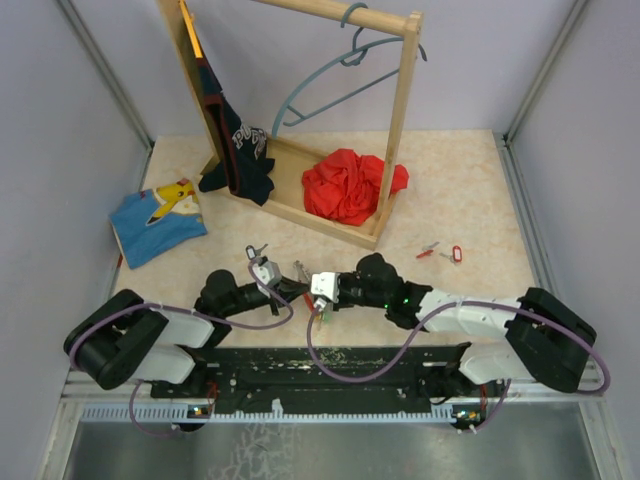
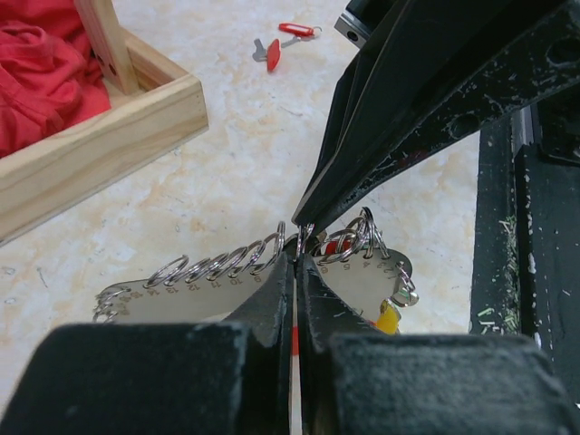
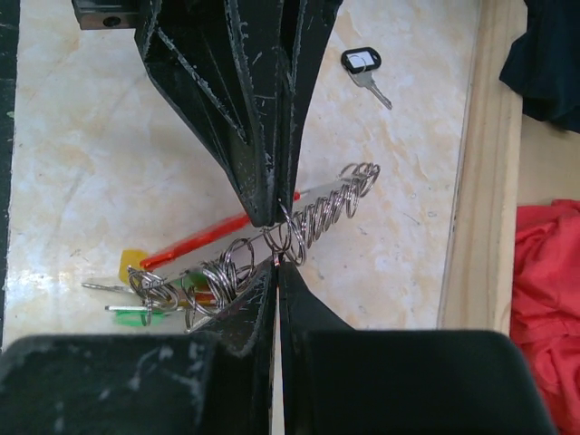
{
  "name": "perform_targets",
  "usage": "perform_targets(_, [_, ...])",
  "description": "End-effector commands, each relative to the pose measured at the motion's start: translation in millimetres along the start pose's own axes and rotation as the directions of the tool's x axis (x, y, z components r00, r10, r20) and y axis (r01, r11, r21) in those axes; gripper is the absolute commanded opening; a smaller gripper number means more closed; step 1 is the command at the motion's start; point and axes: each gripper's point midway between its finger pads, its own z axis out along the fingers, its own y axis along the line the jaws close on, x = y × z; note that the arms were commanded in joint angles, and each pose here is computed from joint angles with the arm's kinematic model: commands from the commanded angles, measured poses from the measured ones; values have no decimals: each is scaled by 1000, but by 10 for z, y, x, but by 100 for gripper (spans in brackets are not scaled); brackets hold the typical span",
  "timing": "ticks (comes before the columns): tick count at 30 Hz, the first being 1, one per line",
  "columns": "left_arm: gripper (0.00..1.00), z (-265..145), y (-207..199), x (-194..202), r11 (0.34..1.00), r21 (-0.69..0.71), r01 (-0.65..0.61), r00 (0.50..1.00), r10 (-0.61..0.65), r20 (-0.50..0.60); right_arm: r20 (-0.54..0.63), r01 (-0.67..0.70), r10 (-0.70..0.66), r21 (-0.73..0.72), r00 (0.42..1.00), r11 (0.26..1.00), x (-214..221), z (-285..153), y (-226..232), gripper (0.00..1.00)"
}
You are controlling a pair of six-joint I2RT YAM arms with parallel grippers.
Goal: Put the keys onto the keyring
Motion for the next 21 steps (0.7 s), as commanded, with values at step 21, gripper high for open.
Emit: perform_targets(21, [30, 74, -97, -80, 986, 128, -104, 995, 104, 7, 63, 109, -107, -30, 992, 994, -604, -148, -259, 0])
